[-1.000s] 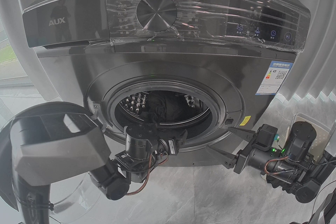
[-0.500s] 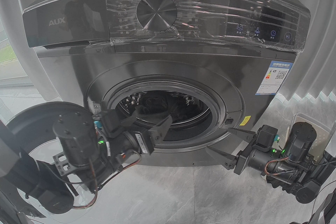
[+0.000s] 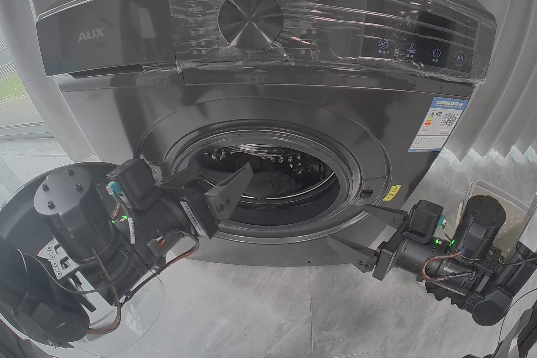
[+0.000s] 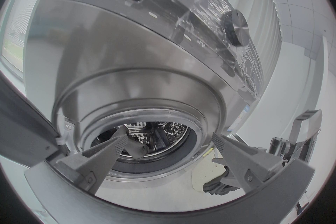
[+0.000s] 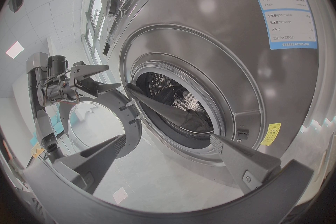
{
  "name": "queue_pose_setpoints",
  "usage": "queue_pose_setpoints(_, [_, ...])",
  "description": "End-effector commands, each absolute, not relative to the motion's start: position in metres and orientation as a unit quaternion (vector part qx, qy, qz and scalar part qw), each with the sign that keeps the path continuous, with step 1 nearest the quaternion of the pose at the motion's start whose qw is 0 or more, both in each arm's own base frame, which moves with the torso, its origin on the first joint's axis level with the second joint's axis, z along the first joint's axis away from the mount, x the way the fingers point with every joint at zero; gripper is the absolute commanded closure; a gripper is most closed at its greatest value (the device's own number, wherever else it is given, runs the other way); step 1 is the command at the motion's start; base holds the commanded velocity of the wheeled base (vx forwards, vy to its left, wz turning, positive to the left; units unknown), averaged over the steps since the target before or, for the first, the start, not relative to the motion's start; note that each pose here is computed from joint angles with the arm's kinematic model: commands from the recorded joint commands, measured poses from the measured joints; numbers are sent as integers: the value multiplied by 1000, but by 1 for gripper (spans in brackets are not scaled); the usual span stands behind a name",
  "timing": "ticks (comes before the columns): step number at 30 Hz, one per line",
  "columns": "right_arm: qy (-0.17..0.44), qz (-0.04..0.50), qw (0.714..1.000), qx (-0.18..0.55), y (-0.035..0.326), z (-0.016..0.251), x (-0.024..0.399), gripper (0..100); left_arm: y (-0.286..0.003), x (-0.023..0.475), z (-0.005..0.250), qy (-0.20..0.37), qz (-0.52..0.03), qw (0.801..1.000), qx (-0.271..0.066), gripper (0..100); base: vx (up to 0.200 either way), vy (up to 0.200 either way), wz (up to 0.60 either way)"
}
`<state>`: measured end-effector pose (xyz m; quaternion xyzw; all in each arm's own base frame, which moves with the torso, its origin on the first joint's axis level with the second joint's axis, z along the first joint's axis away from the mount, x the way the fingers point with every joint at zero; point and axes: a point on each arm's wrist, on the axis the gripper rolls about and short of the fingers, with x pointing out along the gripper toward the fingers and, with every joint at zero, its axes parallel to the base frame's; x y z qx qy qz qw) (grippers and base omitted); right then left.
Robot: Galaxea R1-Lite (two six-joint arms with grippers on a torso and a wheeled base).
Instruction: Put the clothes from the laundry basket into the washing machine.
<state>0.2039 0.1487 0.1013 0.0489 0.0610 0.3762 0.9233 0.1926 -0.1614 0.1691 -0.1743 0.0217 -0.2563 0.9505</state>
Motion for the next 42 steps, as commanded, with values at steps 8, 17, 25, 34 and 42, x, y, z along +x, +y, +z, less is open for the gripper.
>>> queue_pose_setpoints(8, [61,377,923,49,149,101,203,0,-197,264,95,75,-318,933,-154,0,0,0,0])
queue_pose_setpoints(17, [60,375,924,48,147,102,204,0,-224,319,65,97,-302,935,-158,0,22,-22,0])
queue_pose_setpoints(25, [58,377,923,49,148,102,204,0,-232,379,63,69,-235,955,-166,0,50,-50,0])
queue_pose_setpoints(34, [58,377,923,49,148,102,204,0,-233,434,68,-13,-170,971,-169,0,0,0,0])
queue_pose_setpoints(42, [58,377,923,49,148,102,204,0,-230,432,63,-8,-168,971,-167,0,0,0,0])
